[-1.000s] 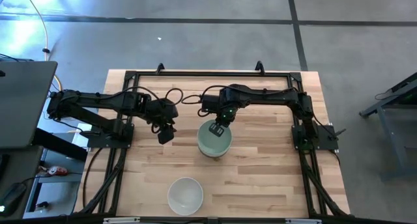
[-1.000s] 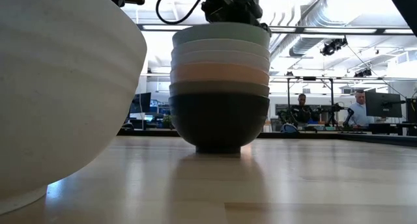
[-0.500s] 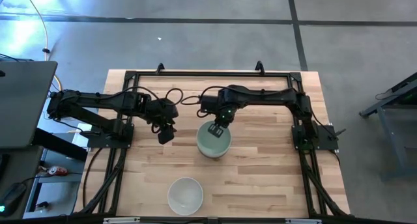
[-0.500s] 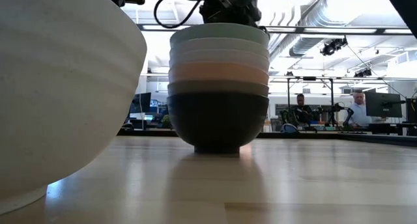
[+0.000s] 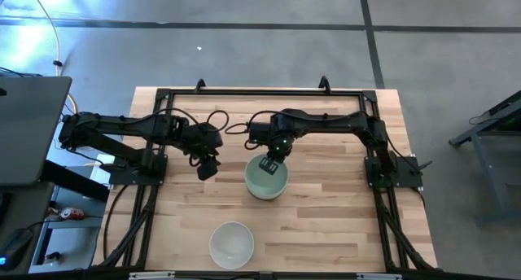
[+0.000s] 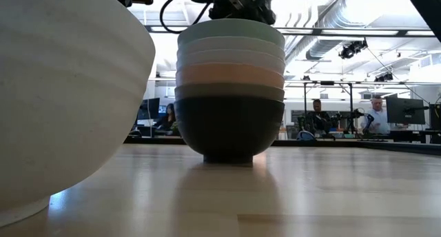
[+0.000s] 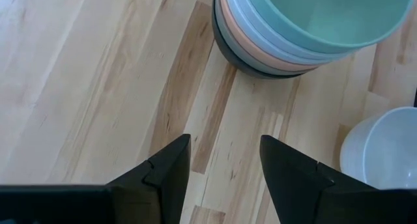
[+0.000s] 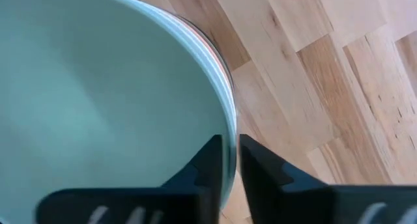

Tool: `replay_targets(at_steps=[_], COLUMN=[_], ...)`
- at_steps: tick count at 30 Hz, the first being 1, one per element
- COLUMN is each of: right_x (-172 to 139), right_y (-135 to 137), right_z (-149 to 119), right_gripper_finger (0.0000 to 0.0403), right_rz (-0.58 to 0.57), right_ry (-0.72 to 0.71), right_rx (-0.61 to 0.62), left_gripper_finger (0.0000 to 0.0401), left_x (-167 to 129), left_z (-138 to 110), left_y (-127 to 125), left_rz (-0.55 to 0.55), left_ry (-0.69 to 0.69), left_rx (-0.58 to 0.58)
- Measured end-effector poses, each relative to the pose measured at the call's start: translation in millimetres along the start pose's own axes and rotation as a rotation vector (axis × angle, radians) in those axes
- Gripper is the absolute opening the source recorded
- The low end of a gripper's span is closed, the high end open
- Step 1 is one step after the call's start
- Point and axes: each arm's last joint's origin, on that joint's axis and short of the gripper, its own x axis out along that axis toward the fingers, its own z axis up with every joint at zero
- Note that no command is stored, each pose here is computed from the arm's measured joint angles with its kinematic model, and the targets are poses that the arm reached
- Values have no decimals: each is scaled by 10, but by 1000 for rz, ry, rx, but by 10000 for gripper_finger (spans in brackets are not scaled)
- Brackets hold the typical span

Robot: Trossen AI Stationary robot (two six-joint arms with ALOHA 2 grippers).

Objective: Nest bowls inside each other
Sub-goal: Stack the green bowl on the white bowl, then stack the white bowl on the green bowl

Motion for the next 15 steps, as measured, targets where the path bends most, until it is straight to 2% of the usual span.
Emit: replay_targets(at_steps=[8,15], right_x=[-64,-135], right_y=[-5,-14], right_z=[-17,-45], right_gripper_finger=[120,146], right_rz=[-7,-10], right_ry=[-29,-49], right_rx=[-5,-9], left_gripper_finger=[173,173], left_x=[0,0], left_z=[0,0], left_y=[0,0], left_rz=[0,0], left_ry=[0,0], left_rx=[0,0])
